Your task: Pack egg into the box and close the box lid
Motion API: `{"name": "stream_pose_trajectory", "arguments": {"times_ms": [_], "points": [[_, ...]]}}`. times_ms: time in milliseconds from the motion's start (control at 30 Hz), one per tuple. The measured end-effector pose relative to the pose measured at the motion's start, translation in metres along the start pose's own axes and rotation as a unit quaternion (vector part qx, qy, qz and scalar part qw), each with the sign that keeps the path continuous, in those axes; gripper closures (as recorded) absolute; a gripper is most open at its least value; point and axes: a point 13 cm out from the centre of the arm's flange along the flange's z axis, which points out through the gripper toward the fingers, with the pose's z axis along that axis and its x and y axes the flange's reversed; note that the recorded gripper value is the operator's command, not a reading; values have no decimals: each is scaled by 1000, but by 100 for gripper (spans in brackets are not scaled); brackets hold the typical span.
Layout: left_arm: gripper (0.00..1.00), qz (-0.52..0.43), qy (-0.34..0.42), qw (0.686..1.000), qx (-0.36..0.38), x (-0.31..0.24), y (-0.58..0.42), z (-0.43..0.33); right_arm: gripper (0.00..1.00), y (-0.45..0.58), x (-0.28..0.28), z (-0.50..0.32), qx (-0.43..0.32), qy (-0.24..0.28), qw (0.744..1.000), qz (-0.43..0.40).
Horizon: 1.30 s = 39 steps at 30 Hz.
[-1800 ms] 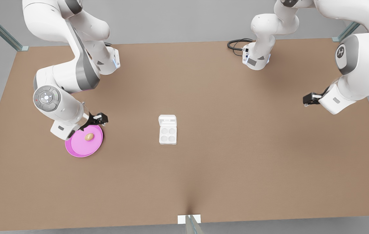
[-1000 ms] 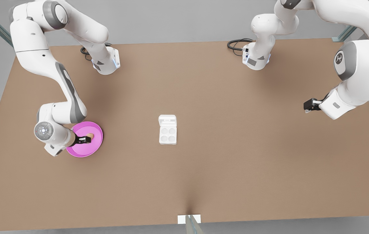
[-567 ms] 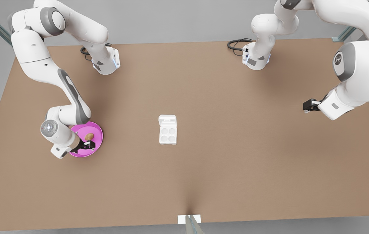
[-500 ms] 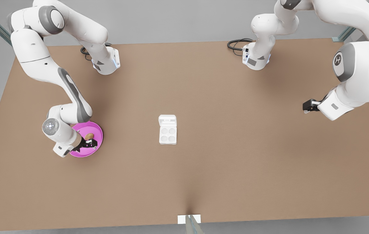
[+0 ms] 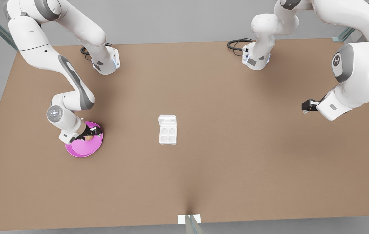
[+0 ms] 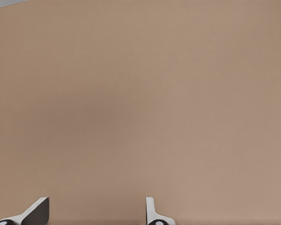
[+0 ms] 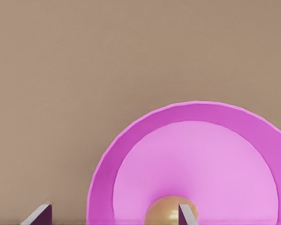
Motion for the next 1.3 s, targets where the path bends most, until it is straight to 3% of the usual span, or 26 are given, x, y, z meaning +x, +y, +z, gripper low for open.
{"name": "stream_pose_trajectory", "arguments": {"times_ms": [1300], "points": [[0, 8, 5, 1000, 0, 1, -9, 2, 0, -62, 27, 60, -7, 11, 999, 31]]}}
